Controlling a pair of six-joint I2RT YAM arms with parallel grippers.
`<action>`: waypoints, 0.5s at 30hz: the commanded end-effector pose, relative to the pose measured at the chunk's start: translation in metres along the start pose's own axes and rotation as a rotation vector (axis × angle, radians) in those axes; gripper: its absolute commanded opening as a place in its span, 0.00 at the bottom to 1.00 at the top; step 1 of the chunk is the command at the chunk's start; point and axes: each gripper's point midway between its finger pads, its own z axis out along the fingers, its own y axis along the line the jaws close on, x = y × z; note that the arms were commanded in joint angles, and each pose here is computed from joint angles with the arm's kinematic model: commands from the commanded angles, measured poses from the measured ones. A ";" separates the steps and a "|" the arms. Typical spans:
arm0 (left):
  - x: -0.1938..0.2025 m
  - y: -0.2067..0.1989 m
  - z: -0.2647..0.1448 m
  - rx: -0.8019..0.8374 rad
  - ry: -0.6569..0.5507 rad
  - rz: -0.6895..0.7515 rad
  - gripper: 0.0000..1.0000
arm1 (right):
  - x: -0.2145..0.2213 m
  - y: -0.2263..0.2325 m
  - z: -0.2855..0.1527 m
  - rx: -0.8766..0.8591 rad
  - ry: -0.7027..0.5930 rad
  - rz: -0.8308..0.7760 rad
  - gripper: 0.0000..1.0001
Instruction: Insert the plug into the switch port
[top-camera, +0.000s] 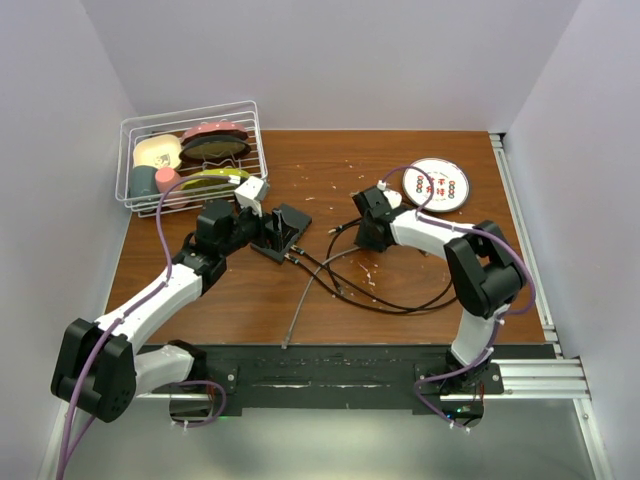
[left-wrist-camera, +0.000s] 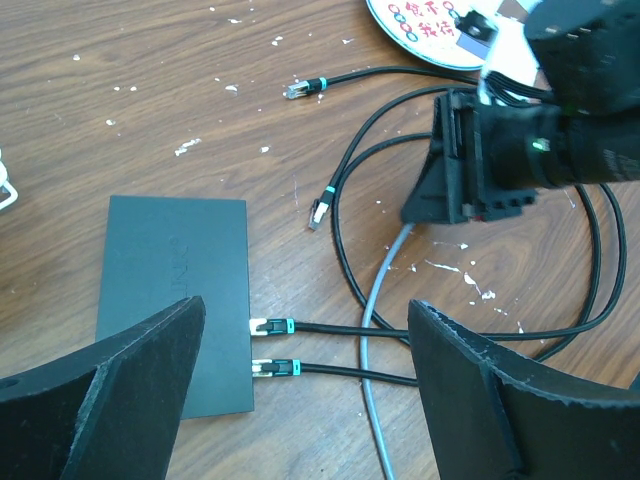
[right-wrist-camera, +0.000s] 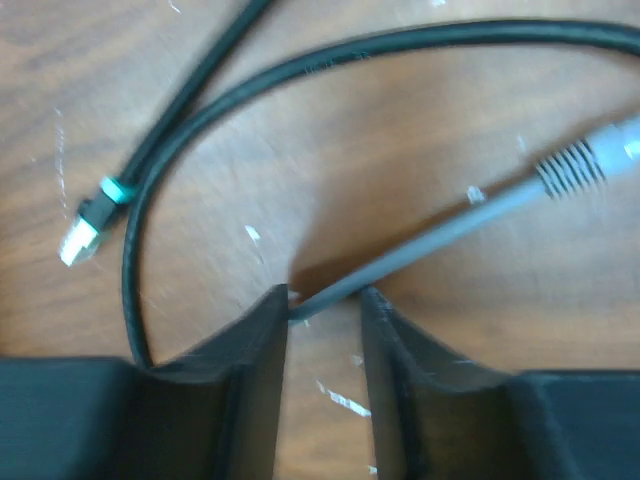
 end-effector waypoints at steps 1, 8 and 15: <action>-0.020 -0.003 -0.003 0.004 -0.053 0.044 0.87 | 0.017 -0.022 0.032 0.113 0.048 -0.044 0.19; -0.019 -0.002 -0.004 -0.004 -0.055 0.049 0.87 | 0.022 -0.029 0.040 0.135 0.054 -0.089 0.00; -0.018 -0.001 -0.003 -0.004 -0.055 0.047 0.87 | -0.050 -0.012 -0.029 0.062 -0.193 -0.089 0.00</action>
